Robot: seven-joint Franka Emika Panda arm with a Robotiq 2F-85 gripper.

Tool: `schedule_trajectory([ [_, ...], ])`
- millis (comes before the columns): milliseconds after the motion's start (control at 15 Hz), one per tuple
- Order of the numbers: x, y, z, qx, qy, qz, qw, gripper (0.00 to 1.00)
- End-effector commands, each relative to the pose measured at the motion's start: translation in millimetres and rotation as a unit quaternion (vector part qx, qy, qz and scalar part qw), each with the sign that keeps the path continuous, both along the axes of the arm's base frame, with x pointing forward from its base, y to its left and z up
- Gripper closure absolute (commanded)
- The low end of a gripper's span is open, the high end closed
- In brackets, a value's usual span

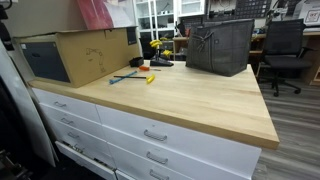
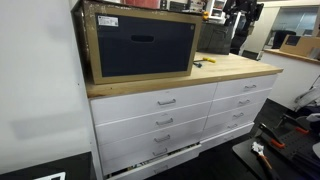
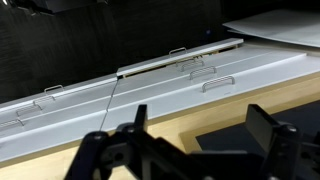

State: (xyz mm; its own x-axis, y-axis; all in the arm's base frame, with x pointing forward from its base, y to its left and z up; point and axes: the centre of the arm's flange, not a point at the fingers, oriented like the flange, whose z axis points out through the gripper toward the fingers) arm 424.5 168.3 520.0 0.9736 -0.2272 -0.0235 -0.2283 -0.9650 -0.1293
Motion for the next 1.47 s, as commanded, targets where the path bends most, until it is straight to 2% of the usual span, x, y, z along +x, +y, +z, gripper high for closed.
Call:
schedule_trajectory([
  [0, 0, 0, 0, 0.0, 0.0, 0.0, 1.0, 0.0],
  [333, 10, -5, -15, 0.005, 0.004, -0.001, 1.0, 0.0],
  [733, 36, -13, -68, 0.009, 0.03, -0.005, 0.9995, 0.0],
  [867, 40, -4, -90, 0.003, 0.044, 0.003, 0.999, 0.0],
  [1400, 24, 26, -183, -0.034, 0.111, 0.043, 0.9922, 0.0],
])
